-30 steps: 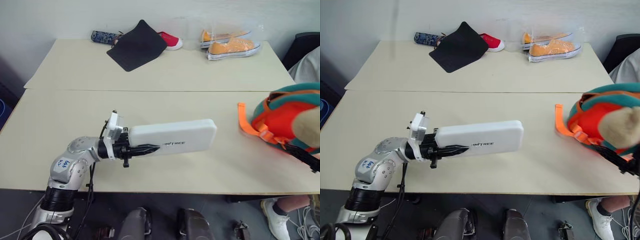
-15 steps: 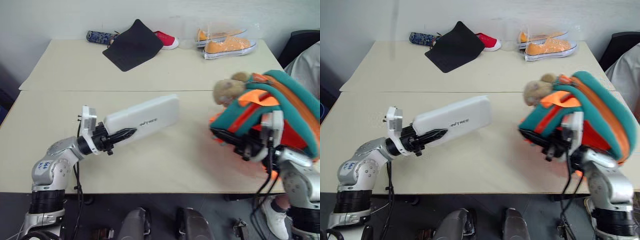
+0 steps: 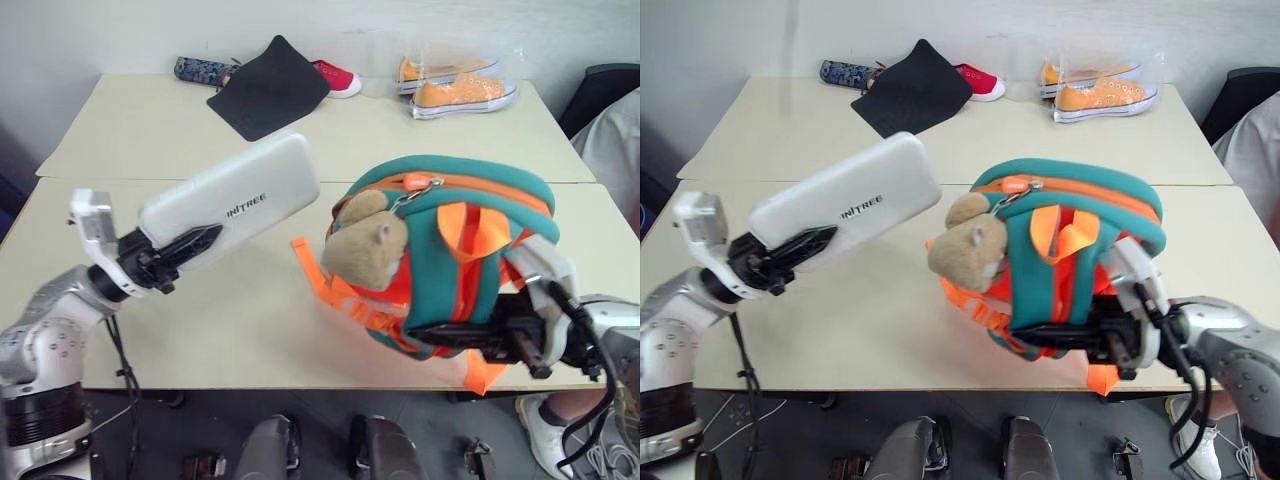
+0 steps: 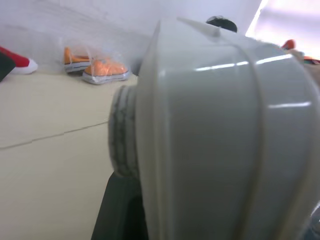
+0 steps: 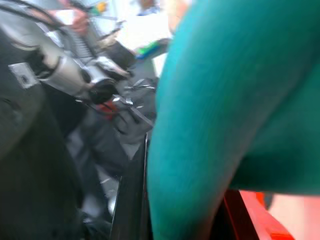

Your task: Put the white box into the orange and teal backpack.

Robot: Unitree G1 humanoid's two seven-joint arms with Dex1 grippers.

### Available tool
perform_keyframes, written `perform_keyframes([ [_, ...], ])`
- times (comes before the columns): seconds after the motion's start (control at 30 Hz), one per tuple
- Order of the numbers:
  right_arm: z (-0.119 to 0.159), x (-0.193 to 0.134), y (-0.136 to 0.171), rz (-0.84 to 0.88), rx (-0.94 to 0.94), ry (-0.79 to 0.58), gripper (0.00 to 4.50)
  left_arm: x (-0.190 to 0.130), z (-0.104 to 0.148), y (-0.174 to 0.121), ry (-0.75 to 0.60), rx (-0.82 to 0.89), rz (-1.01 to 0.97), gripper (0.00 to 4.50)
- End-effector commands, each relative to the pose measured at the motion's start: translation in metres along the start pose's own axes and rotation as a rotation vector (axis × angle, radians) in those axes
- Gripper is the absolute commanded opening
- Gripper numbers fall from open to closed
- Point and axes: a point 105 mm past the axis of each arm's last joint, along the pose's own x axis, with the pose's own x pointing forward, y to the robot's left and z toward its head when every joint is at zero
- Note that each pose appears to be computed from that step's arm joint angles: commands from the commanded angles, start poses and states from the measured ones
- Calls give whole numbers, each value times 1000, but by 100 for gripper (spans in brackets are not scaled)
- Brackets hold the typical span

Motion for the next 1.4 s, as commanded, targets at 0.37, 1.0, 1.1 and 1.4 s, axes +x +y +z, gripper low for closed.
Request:
perform_keyframes([
  [0.37,-3,-18,-9,-13,-36,78,5,79,-30,-13,210,202,-297,122],
  [1.0,-17,-15,-5,-43,-37,77,2,231,-81,-55,385,322,-575,157],
  [1.1,-18,-14,-4,-60,-38,65,0,228,-77,-59,337,300,-584,254],
  [1.4,-21,-14,-5,-137,-46,14,0,146,-41,-28,187,309,-614,448],
])
